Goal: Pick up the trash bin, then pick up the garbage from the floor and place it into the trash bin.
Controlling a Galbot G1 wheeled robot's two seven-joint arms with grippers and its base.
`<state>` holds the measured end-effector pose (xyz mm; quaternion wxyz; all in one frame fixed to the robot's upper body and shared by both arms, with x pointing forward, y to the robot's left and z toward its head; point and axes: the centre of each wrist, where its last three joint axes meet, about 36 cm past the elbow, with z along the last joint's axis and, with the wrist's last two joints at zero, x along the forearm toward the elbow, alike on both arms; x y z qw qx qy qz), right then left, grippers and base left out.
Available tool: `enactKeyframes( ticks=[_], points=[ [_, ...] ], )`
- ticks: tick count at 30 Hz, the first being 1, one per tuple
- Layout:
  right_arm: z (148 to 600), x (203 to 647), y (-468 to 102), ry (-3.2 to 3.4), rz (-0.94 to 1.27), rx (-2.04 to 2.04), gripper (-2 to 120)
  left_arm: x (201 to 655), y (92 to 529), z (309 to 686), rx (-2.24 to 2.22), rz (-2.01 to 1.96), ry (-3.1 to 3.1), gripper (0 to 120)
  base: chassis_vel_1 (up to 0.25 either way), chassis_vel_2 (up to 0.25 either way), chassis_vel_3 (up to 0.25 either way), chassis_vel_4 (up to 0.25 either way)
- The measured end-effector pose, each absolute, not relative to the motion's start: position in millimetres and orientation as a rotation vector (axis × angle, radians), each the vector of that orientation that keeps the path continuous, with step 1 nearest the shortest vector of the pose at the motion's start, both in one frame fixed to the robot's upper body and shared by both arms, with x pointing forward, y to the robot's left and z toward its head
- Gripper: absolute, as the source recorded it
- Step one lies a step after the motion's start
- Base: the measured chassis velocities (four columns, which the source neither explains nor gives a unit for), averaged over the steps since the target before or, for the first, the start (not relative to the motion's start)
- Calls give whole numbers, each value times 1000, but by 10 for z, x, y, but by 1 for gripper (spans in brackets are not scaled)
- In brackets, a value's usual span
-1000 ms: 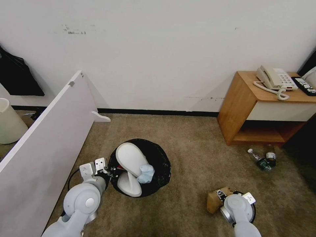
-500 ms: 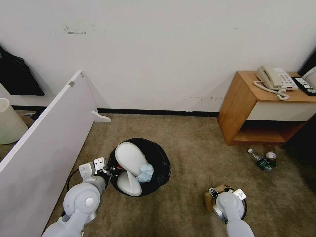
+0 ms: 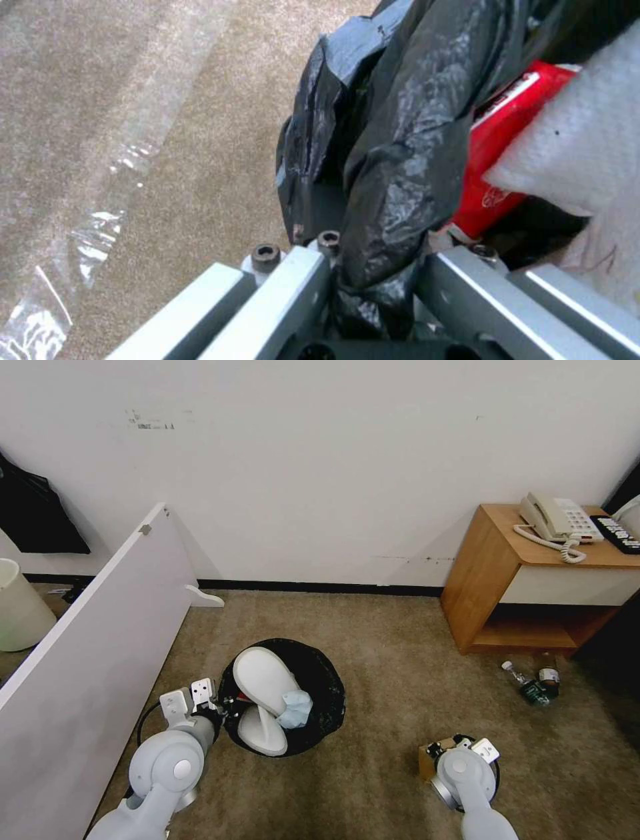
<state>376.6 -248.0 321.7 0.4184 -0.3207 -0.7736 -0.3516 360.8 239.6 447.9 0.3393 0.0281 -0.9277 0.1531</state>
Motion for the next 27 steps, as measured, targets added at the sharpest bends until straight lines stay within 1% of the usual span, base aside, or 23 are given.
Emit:
enactKeyframes(
  ticks=[2,3,4,5,6,7,13,18,24,27],
  points=[
    [3251,3748,-2481,-1947,-881,-797,17,3606,2395,4477,74,398,-2415,0,0,0,0,0],
    [3274,3741,-2489,-1952,-881,-793,9,3605,2393,4475,74,397,-2415,0,0,0,0,0],
    [3274,3741,-2489,-1952,-881,-793,9,3605,2393,4475,74,397,-2415,0,0,0,0,0],
    [3280,3739,-2497,-1954,-880,-792,4,3604,2389,4474,74,396,-2415,0,0,0,0,0],
    [3280,3739,-2497,-1954,-880,-792,4,3604,2389,4474,74,396,-2415,0,0,0,0,0],
    [3280,3738,-2503,-1955,-878,-793,0,3603,2387,4473,73,396,-2415,0,0,0,0,0],
    [3288,3774,-2588,-1972,-872,-795,0,3595,2378,4463,67,386,-2415,0,0,0,0,0],
    [3385,3759,-2639,-1995,-881,-789,0,3599,2374,4467,61,378,-2418,0,0,0,0,0],
    [3479,3660,-2711,-2018,-876,-794,0,3588,2363,4465,54,374,-2418,0,0,0,0,0],
    [3598,3579,-2740,-2045,-868,-785,0,3583,2353,4466,43,368,-2418,0,0,0,0,0]
  ],
)
